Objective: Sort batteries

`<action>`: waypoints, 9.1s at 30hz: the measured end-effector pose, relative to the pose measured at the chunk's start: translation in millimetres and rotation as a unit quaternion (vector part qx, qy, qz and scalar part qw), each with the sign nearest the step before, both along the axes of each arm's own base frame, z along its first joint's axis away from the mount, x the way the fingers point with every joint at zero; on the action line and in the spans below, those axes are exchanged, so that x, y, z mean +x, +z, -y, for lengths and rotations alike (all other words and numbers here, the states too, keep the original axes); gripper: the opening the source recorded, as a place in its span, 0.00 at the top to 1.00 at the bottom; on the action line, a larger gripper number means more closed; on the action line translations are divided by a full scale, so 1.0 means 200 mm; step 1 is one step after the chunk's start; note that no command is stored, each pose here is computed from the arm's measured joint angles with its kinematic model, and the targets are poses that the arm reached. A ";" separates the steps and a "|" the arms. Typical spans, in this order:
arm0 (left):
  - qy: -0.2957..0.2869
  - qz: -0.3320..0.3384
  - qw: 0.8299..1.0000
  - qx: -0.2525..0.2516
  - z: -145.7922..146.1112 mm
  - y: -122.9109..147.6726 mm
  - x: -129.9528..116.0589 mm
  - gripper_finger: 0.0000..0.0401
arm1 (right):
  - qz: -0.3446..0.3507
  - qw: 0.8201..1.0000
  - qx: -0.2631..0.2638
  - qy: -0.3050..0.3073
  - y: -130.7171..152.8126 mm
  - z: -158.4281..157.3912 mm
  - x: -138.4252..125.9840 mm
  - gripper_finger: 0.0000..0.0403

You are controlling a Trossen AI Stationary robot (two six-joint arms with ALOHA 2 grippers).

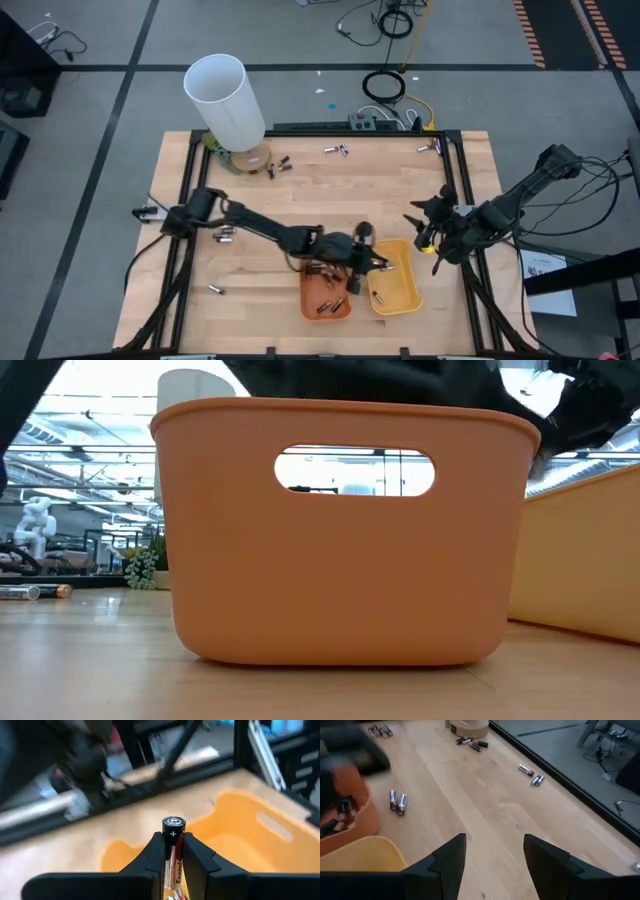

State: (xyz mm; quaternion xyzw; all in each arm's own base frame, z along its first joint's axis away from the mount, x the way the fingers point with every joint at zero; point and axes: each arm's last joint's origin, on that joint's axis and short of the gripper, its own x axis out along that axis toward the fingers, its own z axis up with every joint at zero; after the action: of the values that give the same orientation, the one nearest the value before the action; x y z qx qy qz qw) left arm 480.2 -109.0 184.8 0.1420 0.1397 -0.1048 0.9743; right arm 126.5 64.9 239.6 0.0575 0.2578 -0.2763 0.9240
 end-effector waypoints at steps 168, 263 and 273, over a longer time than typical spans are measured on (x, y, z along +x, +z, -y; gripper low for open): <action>0.051 0.115 0.991 -0.055 -0.05 0.17 -0.80 0.88 | 0.064 0.998 -0.018 0.016 0.05 -0.03 0.08 0.52; 0.206 -0.406 0.887 -0.071 -0.47 0.05 -1.13 0.60 | 0.088 0.984 -0.129 -0.081 0.07 0.03 0.09 0.52; 0.228 -0.407 0.881 -0.080 -0.46 0.05 -1.15 0.60 | 0.073 0.983 -0.142 -0.094 0.07 0.07 0.10 0.52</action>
State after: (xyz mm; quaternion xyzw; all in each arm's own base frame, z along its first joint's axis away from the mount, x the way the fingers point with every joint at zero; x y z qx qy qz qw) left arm 250.9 -17.3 194.3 -0.0270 0.5437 0.0612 0.8366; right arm 146.1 51.6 254.0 -0.0304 0.1411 -0.3913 0.9089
